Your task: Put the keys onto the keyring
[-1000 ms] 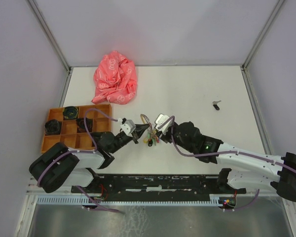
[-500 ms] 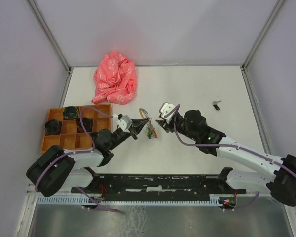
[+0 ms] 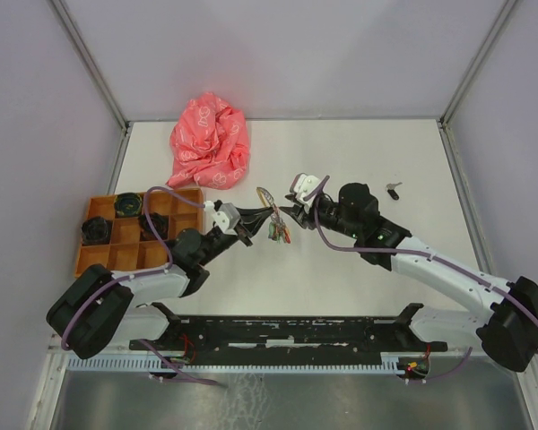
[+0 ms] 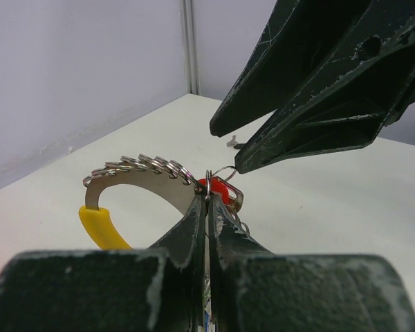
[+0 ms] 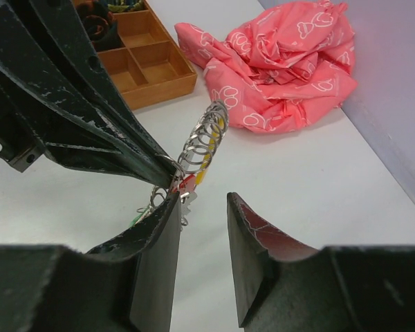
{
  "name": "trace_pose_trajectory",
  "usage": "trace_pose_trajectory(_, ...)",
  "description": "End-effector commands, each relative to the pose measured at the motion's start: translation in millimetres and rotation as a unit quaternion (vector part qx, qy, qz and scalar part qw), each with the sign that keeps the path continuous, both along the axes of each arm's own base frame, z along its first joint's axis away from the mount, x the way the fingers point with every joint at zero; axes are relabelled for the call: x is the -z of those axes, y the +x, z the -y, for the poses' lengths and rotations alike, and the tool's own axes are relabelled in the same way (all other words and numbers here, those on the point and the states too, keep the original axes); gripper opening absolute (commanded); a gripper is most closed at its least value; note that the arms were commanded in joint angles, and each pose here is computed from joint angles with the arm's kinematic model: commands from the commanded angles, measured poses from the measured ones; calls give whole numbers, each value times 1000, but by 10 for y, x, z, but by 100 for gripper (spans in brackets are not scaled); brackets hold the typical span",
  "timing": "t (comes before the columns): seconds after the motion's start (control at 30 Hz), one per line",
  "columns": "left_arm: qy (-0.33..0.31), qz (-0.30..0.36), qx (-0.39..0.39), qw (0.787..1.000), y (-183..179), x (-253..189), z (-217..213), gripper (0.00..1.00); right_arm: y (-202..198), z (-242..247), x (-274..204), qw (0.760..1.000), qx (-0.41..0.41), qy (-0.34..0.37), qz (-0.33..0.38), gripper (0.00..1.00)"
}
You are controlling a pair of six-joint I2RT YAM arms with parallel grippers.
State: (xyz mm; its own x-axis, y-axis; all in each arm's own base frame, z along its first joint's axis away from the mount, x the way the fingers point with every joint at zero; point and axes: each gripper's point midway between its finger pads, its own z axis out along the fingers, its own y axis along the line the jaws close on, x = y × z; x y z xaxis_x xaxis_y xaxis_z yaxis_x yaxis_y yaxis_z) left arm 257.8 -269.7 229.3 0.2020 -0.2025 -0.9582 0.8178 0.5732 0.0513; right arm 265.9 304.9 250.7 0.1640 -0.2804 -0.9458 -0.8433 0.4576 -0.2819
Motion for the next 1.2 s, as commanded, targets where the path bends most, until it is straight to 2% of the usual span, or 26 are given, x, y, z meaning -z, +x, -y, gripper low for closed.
trace_pose_trajectory(0.0,-47,51,7,998,-21,-485,-10,3,-44,-120,-390,998,-36,43,28,41)
trace_pose_trajectory(0.3,-48,53,10,997,-23,-515,7,3,-66,-76,-427,998,-35,41,34,42)
trace_pose_trajectory(0.83,-53,61,25,996,-78,-553,24,3,74,-126,-230,999,-23,24,23,27)
trace_pose_trajectory(0.93,-54,62,28,996,-90,-558,28,3,77,-129,-224,999,-24,23,23,21)
trace_pose_trajectory(1.13,-52,60,30,996,-88,-540,40,3,61,-113,-237,999,-29,14,25,1)
trace_pose_trajectory(1.17,-51,59,30,996,-85,-532,43,3,53,-109,-238,999,-30,11,27,1)
